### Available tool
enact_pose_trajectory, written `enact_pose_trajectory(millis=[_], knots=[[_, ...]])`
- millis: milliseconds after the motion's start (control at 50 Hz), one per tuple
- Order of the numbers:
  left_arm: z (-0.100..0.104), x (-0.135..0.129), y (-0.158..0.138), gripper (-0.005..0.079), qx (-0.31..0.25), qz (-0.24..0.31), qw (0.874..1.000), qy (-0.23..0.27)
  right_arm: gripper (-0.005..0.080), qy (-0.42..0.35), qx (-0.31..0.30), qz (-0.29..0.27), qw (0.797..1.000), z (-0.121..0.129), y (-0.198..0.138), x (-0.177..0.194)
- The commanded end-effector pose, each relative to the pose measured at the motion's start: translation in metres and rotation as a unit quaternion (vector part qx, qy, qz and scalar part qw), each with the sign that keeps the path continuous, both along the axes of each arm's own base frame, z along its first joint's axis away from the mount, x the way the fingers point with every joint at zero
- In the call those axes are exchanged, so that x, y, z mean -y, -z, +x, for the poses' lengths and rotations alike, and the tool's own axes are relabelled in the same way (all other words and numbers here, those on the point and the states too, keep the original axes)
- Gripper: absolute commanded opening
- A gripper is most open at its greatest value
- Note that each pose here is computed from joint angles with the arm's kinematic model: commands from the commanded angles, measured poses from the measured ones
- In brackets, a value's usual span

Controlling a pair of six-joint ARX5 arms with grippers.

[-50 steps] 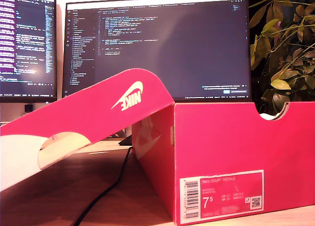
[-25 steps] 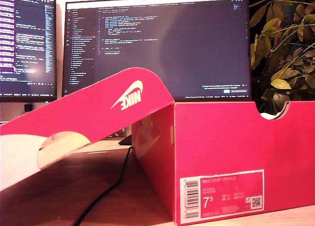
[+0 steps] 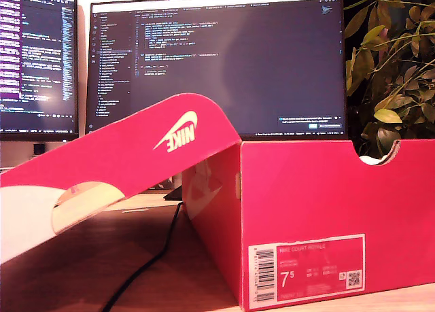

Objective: Close the red shoebox by pushing the lid with your left arm and holding the box in place with your right arm

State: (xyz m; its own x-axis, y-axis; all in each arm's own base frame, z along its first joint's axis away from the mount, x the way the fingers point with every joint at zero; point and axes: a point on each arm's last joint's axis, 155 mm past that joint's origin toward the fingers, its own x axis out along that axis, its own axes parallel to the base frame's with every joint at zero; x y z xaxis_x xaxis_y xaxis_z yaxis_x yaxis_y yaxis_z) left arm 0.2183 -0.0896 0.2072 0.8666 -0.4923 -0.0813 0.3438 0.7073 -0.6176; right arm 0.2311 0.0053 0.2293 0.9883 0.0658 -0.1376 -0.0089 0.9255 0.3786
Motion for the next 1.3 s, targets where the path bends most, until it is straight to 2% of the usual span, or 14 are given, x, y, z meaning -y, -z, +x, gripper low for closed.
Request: enact_pose_trajectory(millis=[0, 80, 100, 160, 260, 280, 320, 380, 420, 540, 580, 900, 1140, 1280], knots=[[0.006, 0.001, 0.009, -0.0019, -0.034, -0.004, 0.999, 0.002, -0.0012, -0.009, -0.019, -0.045, 0.999, 0.006, -0.002, 0.0], [0.011, 0.003, 0.008, -0.0019, -0.056, -0.001, 0.998, 0.01, -0.0012, -0.013, -0.042, -0.055, 0.998, 0.015, -0.007, 0.002], [0.013, 0.003, 0.008, -0.0019, -0.058, 0.009, 0.998, 0.013, -0.0012, -0.018, -0.049, -0.077, 0.996, 0.018, -0.008, 0.002], [0.017, 0.004, 0.01, -0.0019, -0.083, 0.022, 0.996, 0.018, -0.0012, -0.026, -0.065, -0.096, 0.993, 0.027, -0.01, 0.003], [0.024, 0.003, 0.016, -0.0019, -0.121, 0.058, 0.991, 0.029, -0.0012, -0.041, -0.093, -0.088, 0.991, 0.044, -0.014, 0.001], [0.025, 0.003, 0.017, -0.0019, -0.133, 0.057, 0.989, 0.028, -0.0012, -0.052, -0.096, -0.12, 0.987, 0.048, -0.014, 0.0], [0.03, 0.001, 0.018, -0.0019, -0.144, 0.076, 0.986, 0.033, -0.0012, -0.059, -0.107, -0.123, 0.985, 0.056, -0.014, 0.0], [0.036, -0.003, 0.02, -0.0019, -0.173, 0.073, 0.982, 0.028, -0.0012, -0.073, -0.122, -0.133, 0.981, 0.067, -0.011, -0.001], [0.039, -0.006, 0.021, -0.0019, -0.178, 0.096, 0.979, 0.03, -0.0012, -0.079, -0.134, -0.138, 0.978, 0.075, -0.008, -0.001], [0.045, -0.018, 0.036, -0.0019, -0.246, 0.094, 0.964, 0.022, -0.0012, -0.1, -0.176, -0.145, 0.969, 0.096, 0.008, 0.0], [0.044, -0.022, 0.043, -0.0019, -0.26, 0.111, 0.959, 0.029, -0.0012, -0.11, -0.185, -0.142, 0.966, 0.101, 0.011, -0.003], [0.028, -0.019, 0.095, -0.0019, -0.385, 0.087, 0.916, 0.075, -0.0012, -0.191, -0.251, -0.183, 0.931, 0.138, 0.058, -0.026], [0.014, -0.018, 0.121, -0.0019, -0.451, 0.082, 0.884, 0.094, -0.0012, -0.262, -0.286, -0.212, 0.897, 0.146, 0.1, -0.062], [0.008, -0.017, 0.132, -0.0019, -0.476, 0.082, 0.869, 0.104, -0.0012, -0.292, -0.303, -0.222, 0.879, 0.147, 0.124, -0.078]])
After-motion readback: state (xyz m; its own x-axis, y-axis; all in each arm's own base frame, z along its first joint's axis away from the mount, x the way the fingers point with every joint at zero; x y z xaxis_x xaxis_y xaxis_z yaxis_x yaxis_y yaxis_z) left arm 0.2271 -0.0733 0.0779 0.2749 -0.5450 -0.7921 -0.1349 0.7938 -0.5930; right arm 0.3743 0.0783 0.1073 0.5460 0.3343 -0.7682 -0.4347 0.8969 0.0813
